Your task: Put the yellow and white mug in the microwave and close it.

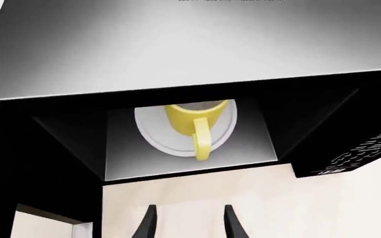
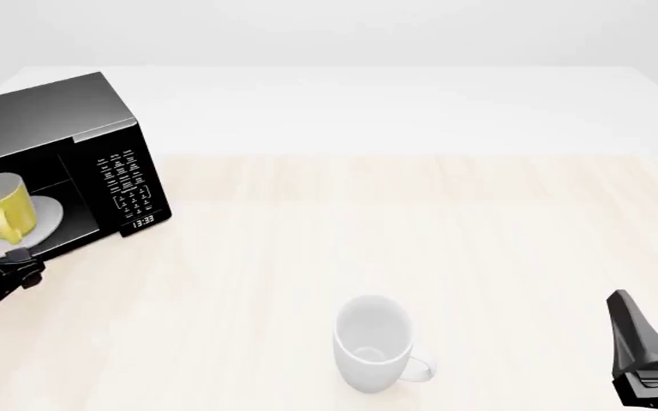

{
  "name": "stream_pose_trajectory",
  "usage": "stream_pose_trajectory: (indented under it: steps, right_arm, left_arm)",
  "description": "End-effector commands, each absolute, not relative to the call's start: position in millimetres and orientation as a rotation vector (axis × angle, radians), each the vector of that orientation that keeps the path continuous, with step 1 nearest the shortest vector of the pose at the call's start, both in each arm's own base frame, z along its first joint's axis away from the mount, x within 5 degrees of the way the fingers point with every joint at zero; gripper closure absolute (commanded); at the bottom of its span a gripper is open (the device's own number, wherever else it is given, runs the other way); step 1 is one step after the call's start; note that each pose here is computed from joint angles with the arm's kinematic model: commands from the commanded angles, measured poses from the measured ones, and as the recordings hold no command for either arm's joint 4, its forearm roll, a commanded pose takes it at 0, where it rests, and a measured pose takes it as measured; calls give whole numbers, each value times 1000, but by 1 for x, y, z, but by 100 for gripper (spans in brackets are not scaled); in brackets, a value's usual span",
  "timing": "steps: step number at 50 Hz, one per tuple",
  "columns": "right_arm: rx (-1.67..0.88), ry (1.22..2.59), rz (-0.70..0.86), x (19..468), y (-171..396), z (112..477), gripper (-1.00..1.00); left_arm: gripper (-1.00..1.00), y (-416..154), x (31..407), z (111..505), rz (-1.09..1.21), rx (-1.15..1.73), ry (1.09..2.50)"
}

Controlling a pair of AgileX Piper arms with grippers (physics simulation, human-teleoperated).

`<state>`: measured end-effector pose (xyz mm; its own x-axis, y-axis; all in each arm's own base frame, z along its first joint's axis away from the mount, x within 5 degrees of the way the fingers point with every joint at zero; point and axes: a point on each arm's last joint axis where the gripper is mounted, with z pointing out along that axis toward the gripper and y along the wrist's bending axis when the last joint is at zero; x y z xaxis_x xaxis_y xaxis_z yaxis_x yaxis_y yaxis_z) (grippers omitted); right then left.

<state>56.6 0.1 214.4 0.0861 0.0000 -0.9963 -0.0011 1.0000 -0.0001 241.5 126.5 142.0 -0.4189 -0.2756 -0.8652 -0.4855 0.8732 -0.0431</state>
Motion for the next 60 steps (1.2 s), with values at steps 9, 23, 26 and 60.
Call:
stream_pose_trajectory:
  steps: [9,23,26,60]
  right_arm:
    - [-1,1485,1,57,0,214,-100]
    - [-1,1485,1,57,0,214,-100]
    - [-1,1485,1,57,0,214,-100]
    - [-1,1485,1,57,0,214,-100]
  left_arm:
    - [-100,118,227,163,232,-597,2026]
    - [-100,112,215,181,225,-613,2007]
    - [-100,112,211,183,227,-618,2004]
    - [-100,93,189,222,169,-655,1978]
